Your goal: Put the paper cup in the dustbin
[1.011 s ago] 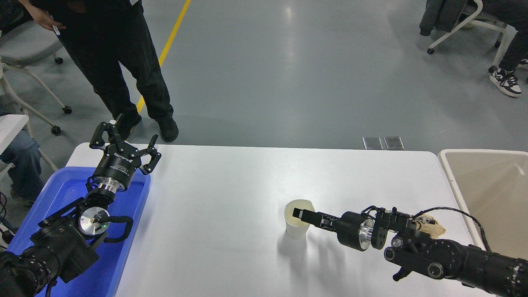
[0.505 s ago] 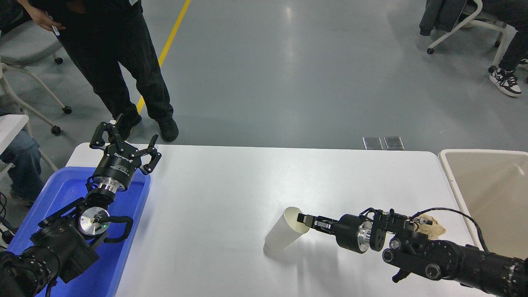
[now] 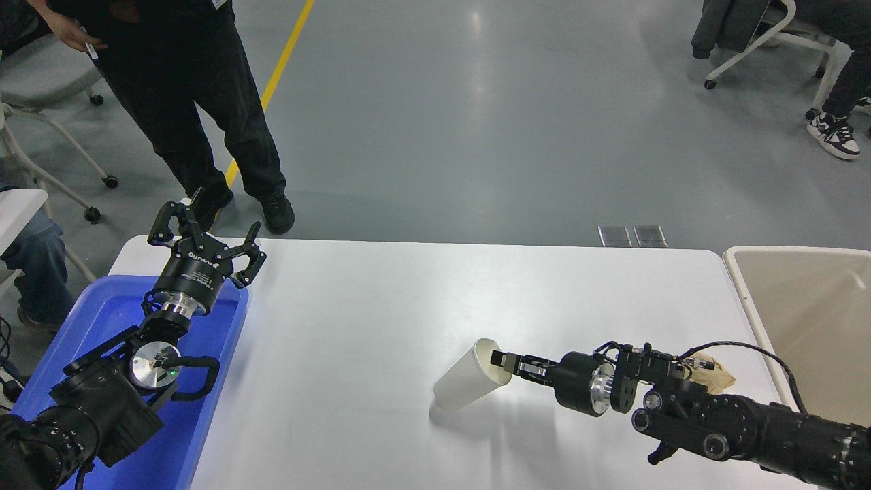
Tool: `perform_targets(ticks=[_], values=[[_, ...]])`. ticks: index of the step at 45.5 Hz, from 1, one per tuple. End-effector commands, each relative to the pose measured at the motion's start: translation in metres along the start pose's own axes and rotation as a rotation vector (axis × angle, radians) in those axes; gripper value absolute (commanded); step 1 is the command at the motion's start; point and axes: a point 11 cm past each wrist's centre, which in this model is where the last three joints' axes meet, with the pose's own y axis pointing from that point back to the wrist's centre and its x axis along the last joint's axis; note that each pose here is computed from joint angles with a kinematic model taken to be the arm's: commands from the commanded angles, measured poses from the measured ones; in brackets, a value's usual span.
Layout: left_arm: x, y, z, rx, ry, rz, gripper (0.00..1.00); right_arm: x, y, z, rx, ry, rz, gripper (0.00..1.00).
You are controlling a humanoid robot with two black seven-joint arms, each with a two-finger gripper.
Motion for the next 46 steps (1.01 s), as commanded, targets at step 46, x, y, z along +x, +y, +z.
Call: perform_targets(ticks=[46], values=[[0.0,0.0,0.0,-0.001,0.001,-0.001,1.0,0.132,0.099,-0.035,0.038,0.014,0.161,0.0]])
